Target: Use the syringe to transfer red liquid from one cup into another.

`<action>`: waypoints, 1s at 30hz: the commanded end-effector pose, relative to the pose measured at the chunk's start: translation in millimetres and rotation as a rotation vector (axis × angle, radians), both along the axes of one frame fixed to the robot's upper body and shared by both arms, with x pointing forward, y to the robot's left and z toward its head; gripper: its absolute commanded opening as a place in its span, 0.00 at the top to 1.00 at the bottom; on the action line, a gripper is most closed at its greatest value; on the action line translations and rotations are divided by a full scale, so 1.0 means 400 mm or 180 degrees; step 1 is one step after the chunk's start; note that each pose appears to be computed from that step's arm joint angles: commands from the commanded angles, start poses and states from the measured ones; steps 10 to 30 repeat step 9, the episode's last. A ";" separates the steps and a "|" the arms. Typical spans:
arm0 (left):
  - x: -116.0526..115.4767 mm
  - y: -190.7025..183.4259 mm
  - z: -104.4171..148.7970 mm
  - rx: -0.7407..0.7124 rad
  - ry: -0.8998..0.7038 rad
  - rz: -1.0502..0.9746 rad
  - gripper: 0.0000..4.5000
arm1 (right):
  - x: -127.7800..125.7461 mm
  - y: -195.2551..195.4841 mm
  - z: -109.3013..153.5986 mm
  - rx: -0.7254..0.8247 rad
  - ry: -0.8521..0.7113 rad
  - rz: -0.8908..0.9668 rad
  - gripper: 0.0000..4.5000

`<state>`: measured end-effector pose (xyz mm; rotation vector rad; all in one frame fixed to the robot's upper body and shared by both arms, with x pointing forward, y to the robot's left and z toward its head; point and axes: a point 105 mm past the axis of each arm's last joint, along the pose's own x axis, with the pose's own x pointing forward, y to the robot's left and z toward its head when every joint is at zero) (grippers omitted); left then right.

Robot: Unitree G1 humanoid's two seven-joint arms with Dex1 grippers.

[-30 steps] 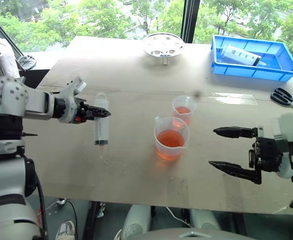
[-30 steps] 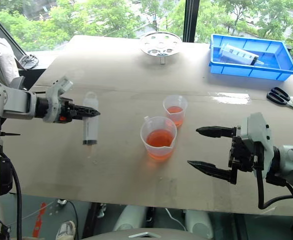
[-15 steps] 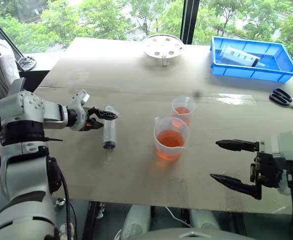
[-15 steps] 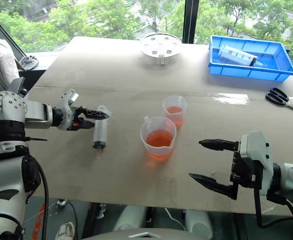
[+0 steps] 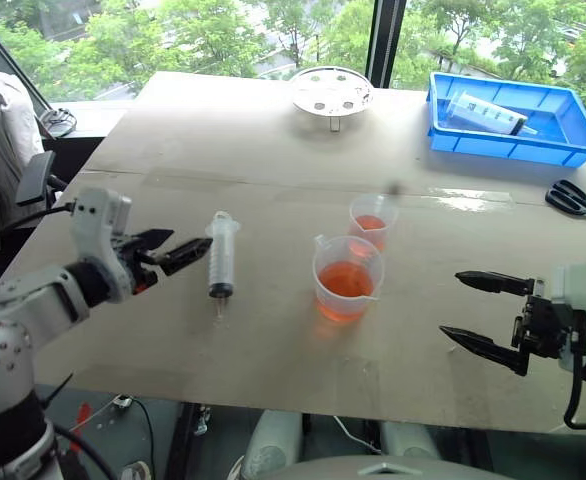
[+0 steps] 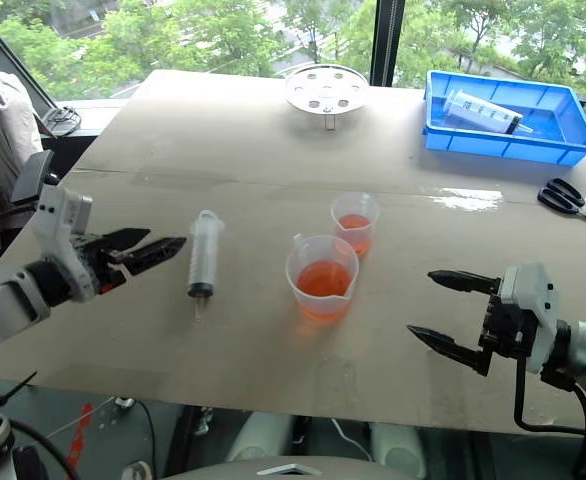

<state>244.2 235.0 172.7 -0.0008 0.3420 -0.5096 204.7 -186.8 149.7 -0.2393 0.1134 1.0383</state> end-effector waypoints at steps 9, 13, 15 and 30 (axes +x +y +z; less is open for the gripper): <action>-0.180 0.057 -0.077 0.0280 -0.0142 -0.0012 0.02 | -0.039 -0.199 -0.019 -0.0359 0.0081 -0.0364 0.06; -0.180 0.057 -0.077 0.0280 -0.0142 -0.0012 0.02 | -0.039 -0.199 -0.019 -0.0359 0.0081 -0.0364 0.06; -0.180 0.057 -0.077 0.0280 -0.0142 -0.0012 0.02 | -0.039 -0.199 -0.019 -0.0359 0.0081 -0.0364 0.06; -0.180 0.057 -0.077 0.0280 -0.0142 -0.0012 0.02 | -0.039 -0.199 -0.019 -0.0359 0.0081 -0.0364 0.06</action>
